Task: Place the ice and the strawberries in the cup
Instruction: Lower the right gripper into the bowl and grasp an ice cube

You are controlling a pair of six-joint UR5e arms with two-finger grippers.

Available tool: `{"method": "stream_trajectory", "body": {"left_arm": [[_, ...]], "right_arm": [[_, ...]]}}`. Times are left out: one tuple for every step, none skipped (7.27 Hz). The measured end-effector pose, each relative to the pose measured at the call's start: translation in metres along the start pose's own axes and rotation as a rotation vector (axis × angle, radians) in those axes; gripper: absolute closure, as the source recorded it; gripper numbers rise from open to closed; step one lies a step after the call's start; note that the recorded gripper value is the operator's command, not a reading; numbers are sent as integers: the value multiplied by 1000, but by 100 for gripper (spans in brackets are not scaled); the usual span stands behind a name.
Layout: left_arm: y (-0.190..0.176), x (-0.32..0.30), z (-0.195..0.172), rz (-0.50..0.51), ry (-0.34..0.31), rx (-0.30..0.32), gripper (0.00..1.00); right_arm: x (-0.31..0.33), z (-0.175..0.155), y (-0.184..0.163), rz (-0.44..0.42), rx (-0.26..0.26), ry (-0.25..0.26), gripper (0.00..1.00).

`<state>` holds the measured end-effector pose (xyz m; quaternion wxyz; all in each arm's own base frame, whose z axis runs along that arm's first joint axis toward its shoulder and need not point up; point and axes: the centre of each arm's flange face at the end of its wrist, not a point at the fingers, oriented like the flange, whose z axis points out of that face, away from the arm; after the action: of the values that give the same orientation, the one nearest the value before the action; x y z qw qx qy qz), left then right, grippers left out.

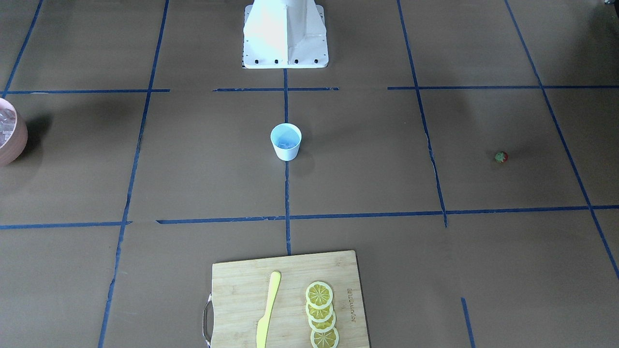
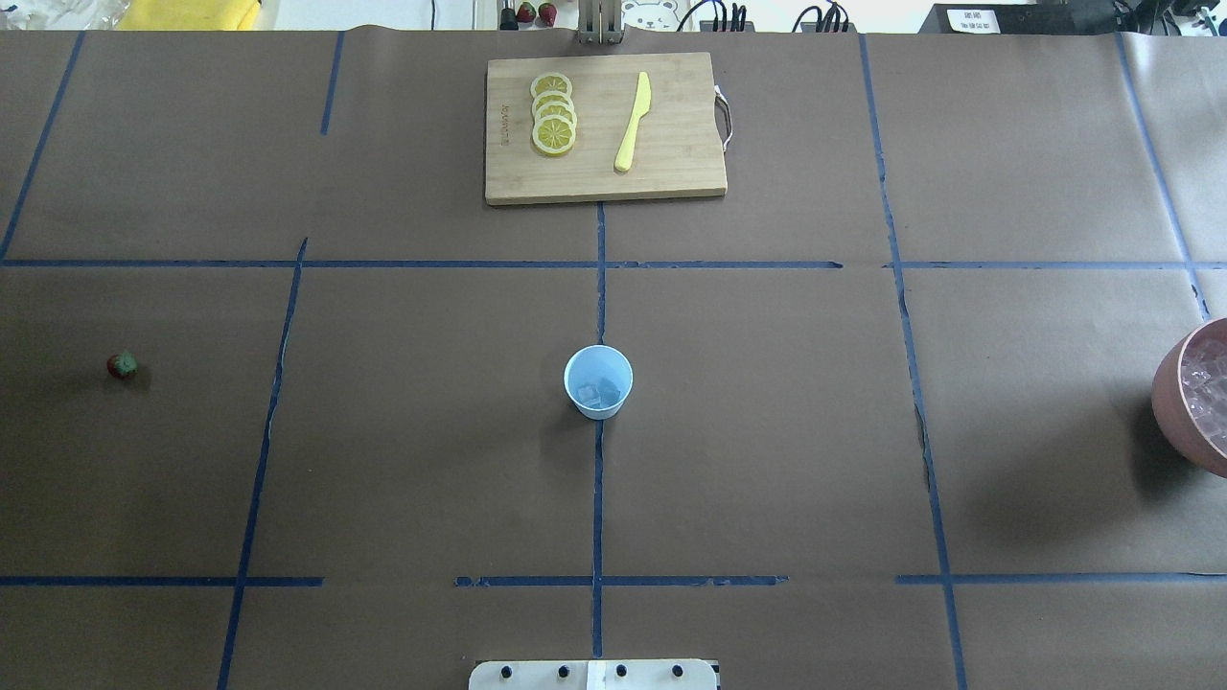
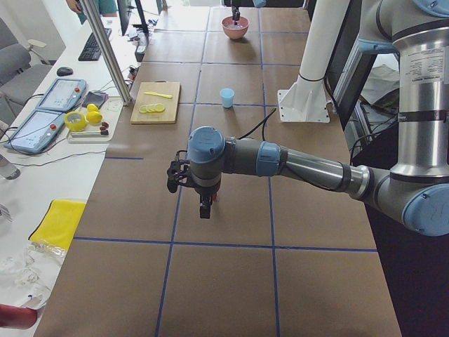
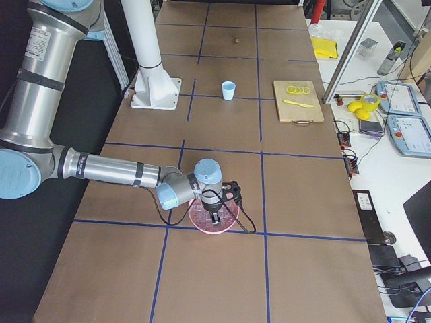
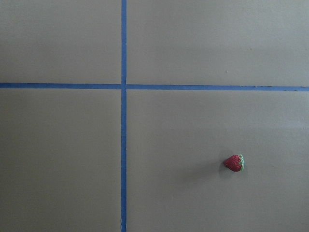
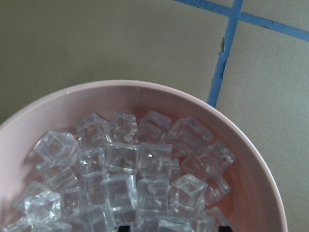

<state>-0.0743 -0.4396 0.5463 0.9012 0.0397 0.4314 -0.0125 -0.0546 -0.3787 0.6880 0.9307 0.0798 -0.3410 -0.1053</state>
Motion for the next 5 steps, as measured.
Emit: {"method": "stream_trajectory", "body": {"left_arm": [[0,0,0,0,0,0,0],[0,0,0,0,0,0,0],[0,0,0,1,0,1,0],[0,1,-1,1,0,1,0],[0,1,-1,1,0,2,0]], "right_arm": [[0,1,1,1,-2,0,31],[1,2,3,3,-5,1,33],[3,3,5,6,-10,2,52],[4,4,6,8,-12,2,81],[4,4,6,7,-13,2,97]]}}
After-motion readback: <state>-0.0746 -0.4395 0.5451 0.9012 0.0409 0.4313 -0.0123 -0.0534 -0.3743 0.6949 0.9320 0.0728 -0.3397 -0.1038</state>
